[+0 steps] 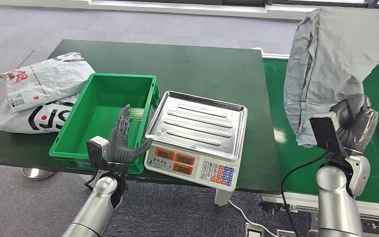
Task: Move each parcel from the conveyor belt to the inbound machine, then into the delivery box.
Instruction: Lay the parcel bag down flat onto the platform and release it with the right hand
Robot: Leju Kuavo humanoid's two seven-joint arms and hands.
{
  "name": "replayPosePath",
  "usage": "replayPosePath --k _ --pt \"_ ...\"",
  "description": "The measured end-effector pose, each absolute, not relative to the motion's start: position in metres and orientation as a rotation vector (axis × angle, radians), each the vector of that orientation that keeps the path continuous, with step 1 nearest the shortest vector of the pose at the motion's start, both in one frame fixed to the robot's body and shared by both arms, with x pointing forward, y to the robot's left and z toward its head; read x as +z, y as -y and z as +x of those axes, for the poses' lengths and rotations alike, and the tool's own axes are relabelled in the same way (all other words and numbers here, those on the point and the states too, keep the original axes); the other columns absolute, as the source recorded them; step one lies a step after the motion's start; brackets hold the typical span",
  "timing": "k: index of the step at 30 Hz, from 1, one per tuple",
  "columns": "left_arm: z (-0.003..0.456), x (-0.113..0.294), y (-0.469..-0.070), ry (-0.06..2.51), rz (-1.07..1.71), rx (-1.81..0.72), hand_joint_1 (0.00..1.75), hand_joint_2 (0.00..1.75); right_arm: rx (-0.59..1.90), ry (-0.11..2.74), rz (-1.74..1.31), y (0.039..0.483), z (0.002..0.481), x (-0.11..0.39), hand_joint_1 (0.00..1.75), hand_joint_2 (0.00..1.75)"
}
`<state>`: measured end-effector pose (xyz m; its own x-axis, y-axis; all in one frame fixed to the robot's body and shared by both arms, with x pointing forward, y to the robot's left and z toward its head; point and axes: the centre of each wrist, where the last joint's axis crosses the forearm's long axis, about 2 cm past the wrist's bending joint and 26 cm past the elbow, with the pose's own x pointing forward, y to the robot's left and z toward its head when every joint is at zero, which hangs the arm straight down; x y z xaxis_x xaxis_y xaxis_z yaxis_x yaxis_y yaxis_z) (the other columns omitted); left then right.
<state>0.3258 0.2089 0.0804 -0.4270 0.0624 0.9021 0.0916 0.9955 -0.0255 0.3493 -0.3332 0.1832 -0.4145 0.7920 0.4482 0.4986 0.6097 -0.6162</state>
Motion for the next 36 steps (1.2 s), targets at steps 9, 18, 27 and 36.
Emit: replayPosePath --k 9,18,27,36 --pt "0.329 0.083 -0.208 2.016 -0.129 -0.039 0.0 1.75 0.752 1.95 -0.349 0.264 0.355 0.156 1.75 1.75" --pt "0.33 0.083 -0.208 2.014 -0.126 -0.036 0.0 1.75 1.03 1.675 0.075 0.204 0.355 0.111 1.75 1.75" --pt "0.33 0.082 -0.209 2.013 -0.113 -0.034 0.0 1.75 1.047 1.741 0.123 0.189 0.357 0.115 1.75 1.75" --pt "0.33 0.082 -0.209 2.013 -0.095 -0.025 0.0 1.75 0.993 1.816 -0.217 0.19 0.371 0.135 0.24 1.75"
